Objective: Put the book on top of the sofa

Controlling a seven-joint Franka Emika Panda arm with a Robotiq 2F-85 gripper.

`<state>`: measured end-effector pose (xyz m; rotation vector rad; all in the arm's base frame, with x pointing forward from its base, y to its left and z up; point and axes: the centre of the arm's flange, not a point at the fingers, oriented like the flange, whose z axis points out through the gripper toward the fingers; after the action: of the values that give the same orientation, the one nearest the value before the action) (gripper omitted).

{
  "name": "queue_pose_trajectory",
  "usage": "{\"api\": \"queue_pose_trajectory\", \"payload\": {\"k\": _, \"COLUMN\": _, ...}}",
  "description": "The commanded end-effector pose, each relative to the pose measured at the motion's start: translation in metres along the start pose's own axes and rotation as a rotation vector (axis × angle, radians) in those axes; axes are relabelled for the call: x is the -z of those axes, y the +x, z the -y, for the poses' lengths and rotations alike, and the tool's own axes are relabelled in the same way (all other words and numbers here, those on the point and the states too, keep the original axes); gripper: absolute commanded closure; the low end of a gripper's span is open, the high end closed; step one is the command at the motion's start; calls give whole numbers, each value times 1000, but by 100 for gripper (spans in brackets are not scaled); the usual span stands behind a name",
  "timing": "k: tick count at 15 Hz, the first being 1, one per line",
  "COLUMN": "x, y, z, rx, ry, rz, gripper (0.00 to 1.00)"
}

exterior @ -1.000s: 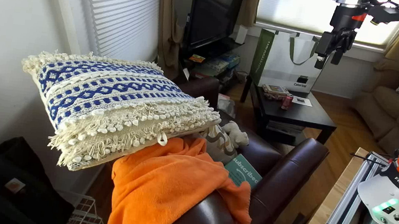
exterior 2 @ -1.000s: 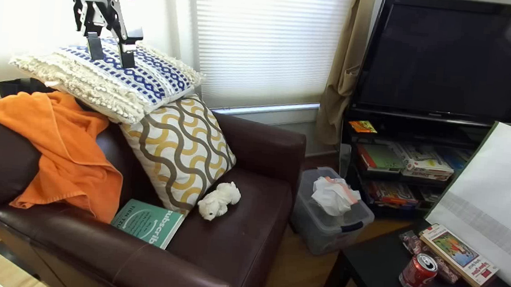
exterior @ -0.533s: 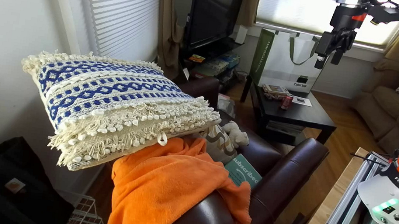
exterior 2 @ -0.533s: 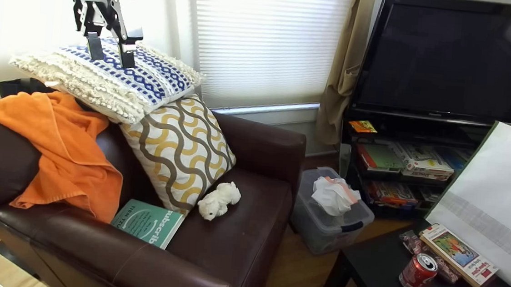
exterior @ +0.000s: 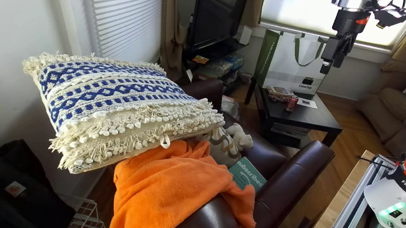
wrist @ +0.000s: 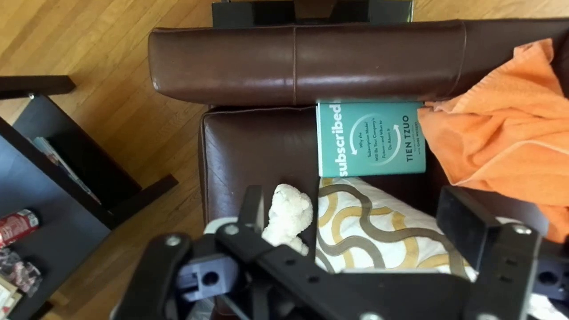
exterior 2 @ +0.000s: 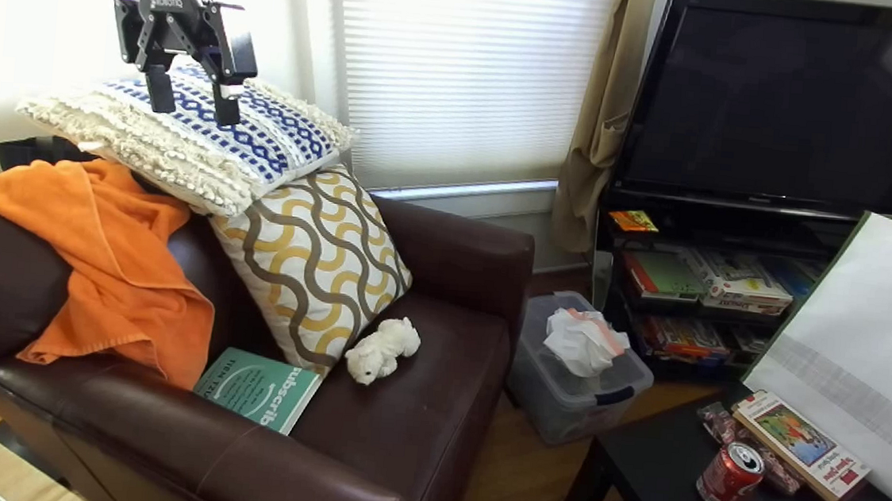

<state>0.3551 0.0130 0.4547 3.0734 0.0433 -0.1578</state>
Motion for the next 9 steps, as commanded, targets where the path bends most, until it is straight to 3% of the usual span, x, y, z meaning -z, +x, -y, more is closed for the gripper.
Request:
{"api": "queue_pose_trajectory", "payload": {"k": 1, "x": -25, "y": 28, "z": 5, "rx": 199, "ry": -15, "rz": 31, "gripper": 0}}
{"api": "queue_pose_trajectory", "payload": {"k": 3, "x": -43, "y": 47, "z": 11, "rx": 264, "ry": 8, "rz": 36, "gripper": 0}}
{"api": "queue_pose_trajectory", "payload": {"k": 6, "x": -68, "y": 70, "z": 21, "rx": 234, "ry": 35, "rz": 73, "gripper": 0}}
{"api": "queue_pose_trajectory", "payload": {"k": 7, "x": -55, "y": 46, "z": 19, "rx": 226, "ry": 11, "rz": 39, "gripper": 0}}
{"api": "queue_pose_trajectory", "payload": {"k": 9, "x": -65, "y": 52, "z": 20, "rx": 229, "ry": 13, "rz": 60, "gripper": 0}}
